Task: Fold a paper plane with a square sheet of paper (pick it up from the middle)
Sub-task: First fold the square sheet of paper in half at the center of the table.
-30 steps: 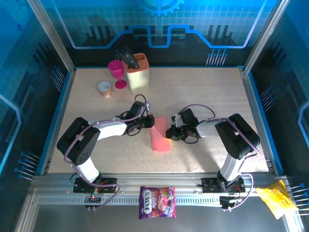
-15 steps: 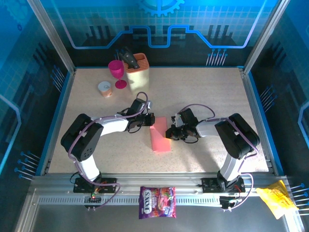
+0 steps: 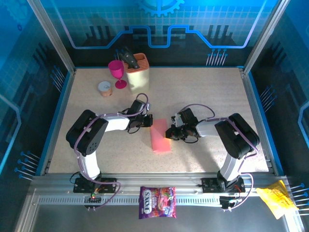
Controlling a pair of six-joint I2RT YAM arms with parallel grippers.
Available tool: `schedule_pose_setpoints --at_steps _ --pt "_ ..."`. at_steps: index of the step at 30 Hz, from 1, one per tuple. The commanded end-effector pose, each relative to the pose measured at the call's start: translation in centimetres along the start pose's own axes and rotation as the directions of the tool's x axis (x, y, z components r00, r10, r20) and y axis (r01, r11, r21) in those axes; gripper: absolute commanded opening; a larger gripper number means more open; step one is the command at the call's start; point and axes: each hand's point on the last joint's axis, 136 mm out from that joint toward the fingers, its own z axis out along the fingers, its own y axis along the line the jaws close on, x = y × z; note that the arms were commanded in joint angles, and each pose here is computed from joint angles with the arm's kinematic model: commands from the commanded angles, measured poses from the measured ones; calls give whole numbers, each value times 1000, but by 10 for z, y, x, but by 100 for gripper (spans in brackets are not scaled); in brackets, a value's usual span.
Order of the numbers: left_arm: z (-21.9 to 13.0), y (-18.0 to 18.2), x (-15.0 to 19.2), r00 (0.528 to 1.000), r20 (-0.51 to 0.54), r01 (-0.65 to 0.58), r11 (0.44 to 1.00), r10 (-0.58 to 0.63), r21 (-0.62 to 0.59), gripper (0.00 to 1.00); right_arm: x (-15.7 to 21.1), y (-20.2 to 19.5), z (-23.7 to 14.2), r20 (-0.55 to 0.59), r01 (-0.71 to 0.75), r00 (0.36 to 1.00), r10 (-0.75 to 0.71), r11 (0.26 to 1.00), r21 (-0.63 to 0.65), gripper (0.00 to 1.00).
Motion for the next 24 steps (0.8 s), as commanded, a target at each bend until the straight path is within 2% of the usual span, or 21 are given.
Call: schedule_pose_setpoints --at_steps 1,8,18,24 --pt "6 14 3 1000 -14 -4 999 4 -36 1 53 -103 24 -88 -62 991 98 935 349 0" --pt "3 16 10 1000 -22 -6 999 5 -35 0 29 -73 15 -73 -15 997 38 953 301 0" --pt "3 17 16 999 -33 -14 999 13 -37 0 -30 22 -26 45 113 992 -122 981 158 0" --pt "4 18 17 999 -36 -16 999 14 -37 0 -40 58 -39 90 168 980 -178 980 109 0"
